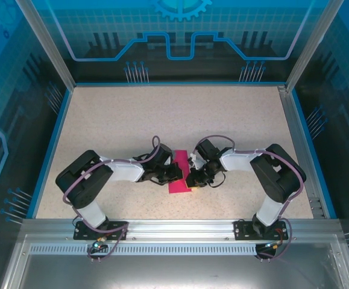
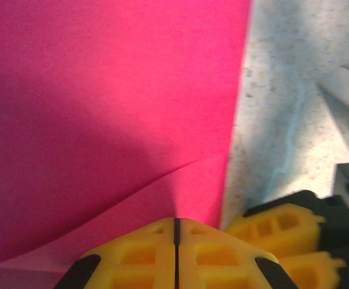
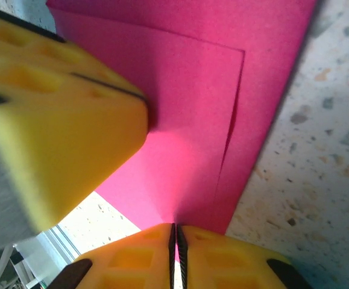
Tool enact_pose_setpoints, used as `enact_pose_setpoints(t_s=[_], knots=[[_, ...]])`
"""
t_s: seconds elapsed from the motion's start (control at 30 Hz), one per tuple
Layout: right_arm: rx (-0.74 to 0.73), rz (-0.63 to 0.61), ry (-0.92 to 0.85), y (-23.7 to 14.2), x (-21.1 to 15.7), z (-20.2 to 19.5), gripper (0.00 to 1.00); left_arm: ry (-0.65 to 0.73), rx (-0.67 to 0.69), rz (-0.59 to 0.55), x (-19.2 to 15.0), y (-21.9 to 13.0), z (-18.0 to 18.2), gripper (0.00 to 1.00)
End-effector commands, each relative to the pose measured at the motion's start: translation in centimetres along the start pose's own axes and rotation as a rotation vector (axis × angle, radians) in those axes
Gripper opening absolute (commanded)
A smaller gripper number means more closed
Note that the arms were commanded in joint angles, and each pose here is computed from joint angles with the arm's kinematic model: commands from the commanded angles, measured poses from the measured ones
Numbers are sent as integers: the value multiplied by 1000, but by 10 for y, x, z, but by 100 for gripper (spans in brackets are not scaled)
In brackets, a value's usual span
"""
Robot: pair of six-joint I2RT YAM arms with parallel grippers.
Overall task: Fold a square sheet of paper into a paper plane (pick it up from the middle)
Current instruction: Fold the triangle a second time at the center of the table.
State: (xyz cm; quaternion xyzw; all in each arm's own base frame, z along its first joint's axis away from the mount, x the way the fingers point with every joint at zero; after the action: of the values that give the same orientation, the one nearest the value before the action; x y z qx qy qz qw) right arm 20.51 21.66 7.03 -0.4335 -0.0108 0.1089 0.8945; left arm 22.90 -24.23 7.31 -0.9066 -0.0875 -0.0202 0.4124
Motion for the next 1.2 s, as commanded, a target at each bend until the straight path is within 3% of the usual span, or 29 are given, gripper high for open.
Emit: enact_pose_setpoints(t_s=[0.0,0.17,0.53,1.17], knots=[[-129,35,56,11,-13,-23,13,-31,75,-9,-5,5,15,8],[-174,48,74,15,-16,-31,11,-3,135,-53,-3,1,21,9],[-204,63,74,16,-21,-36,4,33,132,-120,8,-9,25,13],[-196,64,75,17,-22,-35,4,-6,164,-190,23,-26,60,13]])
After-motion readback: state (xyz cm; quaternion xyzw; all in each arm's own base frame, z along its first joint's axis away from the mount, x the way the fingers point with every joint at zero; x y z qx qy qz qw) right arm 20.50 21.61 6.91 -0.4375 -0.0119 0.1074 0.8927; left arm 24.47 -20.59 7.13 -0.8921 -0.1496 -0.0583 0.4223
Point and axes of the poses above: each hand's point on the last joint's axis, 136 mm out from that joint toward the fingers, its own y axis out along the fingers, its own z axis along the line the jaws close on, x = y × z, the point moved 8 cm from there along -y, back along the fingers, and after that the axes turned 4 degrees about y, right-handed, at the moved point
